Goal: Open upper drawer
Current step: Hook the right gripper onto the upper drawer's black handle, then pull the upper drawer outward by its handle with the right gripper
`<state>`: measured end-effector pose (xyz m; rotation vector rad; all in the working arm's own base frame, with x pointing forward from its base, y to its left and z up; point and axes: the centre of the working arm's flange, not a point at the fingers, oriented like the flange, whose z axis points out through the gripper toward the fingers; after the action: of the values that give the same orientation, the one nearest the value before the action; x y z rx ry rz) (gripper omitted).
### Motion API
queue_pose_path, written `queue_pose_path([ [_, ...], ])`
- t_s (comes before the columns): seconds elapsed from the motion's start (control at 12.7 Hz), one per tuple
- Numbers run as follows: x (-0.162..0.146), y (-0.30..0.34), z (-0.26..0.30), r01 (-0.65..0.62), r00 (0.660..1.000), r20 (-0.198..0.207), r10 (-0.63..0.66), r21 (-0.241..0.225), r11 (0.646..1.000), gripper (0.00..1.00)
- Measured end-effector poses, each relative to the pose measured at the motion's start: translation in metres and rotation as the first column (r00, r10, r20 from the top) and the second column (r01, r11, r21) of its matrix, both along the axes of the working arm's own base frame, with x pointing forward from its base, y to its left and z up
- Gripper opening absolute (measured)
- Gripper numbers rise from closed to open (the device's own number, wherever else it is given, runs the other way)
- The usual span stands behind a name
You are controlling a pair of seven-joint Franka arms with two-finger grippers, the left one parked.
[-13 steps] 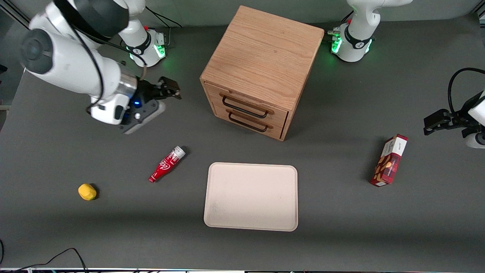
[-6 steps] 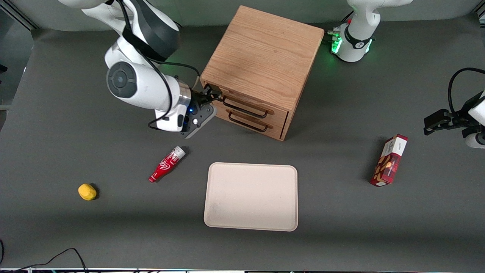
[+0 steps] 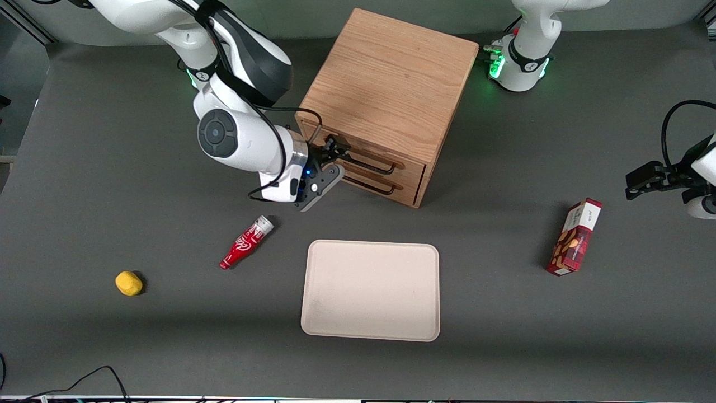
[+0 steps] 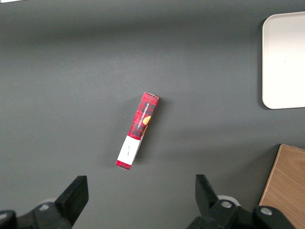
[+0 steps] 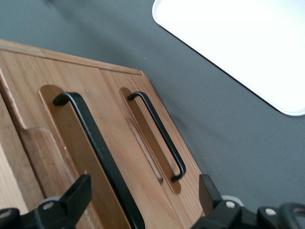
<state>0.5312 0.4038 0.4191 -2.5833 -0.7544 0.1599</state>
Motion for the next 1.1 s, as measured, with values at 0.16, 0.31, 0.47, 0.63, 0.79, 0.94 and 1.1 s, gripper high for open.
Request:
queue_pose_path([
  [0.16, -0.005, 0.009, -0.009, -0.002, 1.000, 0.008, 0.002, 0.009, 1.000, 1.00],
  [0.31, -0.011, 0.020, -0.018, -0.005, 1.000, 0.015, 0.004, 0.018, 1.000, 1.00],
  [0.47, -0.015, 0.023, -0.028, 0.002, 1.000, 0.024, -0.003, 0.022, 1.000, 1.00],
  [0.63, -0.017, 0.023, -0.035, 0.004, 1.000, 0.031, -0.004, 0.018, 1.000, 1.00],
  [0.79, -0.018, 0.022, -0.042, -0.004, 0.999, 0.038, 0.004, 0.004, 1.000, 1.00],
  [0.94, -0.018, 0.020, -0.044, -0.016, 0.999, 0.052, 0.016, -0.013, 1.000, 1.00],
  [1.1, -0.014, 0.018, -0.043, -0.030, 0.996, 0.087, 0.033, -0.035, 0.999, 1.00],
])
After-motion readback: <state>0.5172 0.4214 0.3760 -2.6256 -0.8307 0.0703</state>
